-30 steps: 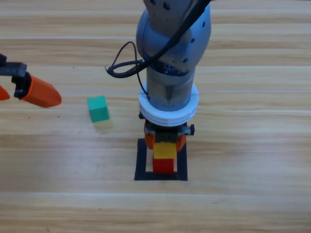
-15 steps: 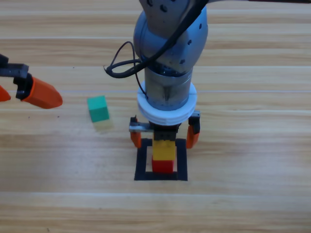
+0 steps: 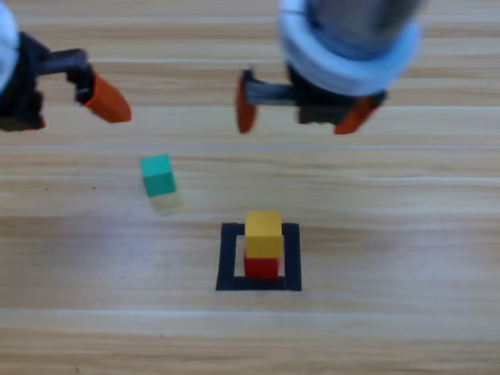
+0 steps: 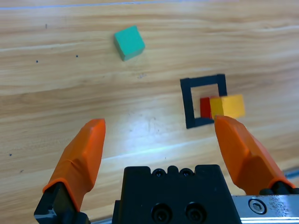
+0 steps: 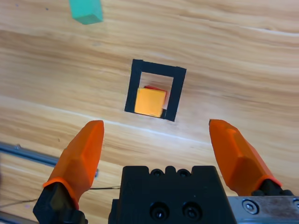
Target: Stack the blocks in the rectangular block: red at the bottom, yellow in the middle, green on top
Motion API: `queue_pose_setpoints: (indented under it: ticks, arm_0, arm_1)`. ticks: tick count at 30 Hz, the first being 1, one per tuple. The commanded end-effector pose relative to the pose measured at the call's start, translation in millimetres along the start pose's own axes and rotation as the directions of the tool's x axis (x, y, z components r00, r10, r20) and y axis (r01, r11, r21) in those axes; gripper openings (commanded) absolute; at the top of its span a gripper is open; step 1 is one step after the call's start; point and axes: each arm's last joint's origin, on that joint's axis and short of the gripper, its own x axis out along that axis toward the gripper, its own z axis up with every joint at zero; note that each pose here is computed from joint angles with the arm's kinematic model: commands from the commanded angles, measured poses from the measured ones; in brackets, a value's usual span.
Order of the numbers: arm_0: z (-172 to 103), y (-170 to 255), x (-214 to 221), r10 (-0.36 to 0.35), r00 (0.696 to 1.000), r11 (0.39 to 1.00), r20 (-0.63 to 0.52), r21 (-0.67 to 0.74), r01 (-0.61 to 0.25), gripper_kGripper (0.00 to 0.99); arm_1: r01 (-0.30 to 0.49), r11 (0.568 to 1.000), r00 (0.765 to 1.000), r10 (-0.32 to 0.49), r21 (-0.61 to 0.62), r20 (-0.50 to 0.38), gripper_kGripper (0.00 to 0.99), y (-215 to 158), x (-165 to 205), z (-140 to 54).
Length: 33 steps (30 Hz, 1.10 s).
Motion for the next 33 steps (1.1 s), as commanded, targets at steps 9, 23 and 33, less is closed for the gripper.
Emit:
queue_pose_setpoints:
  ticks: [9,23,33]
  arm_0:
    - [71.9,-35.7,168.4,0.299,0.912,0.939,-0.281,-0.080,-0.333,0.974]
    - [92.4,-33.4,212.9,0.289,0.865,0.898,-0.411,-0.197,-0.393,0.973]
    - [102.4,-7.0,253.2,0.255,0.837,0.866,-0.484,-0.271,-0.420,0.973]
  arm_1:
    - [-0.128,0.988,0.984,0.137,-0.085,0.111,0.990,-128.5,-56.6,-82.9]
    - [-0.104,0.967,0.992,0.116,-0.235,0.042,0.990,-134.9,-25.4,-98.6]
    - [-0.079,0.969,0.994,0.093,-0.235,0.050,0.990,-134.7,-21.9,-97.3]
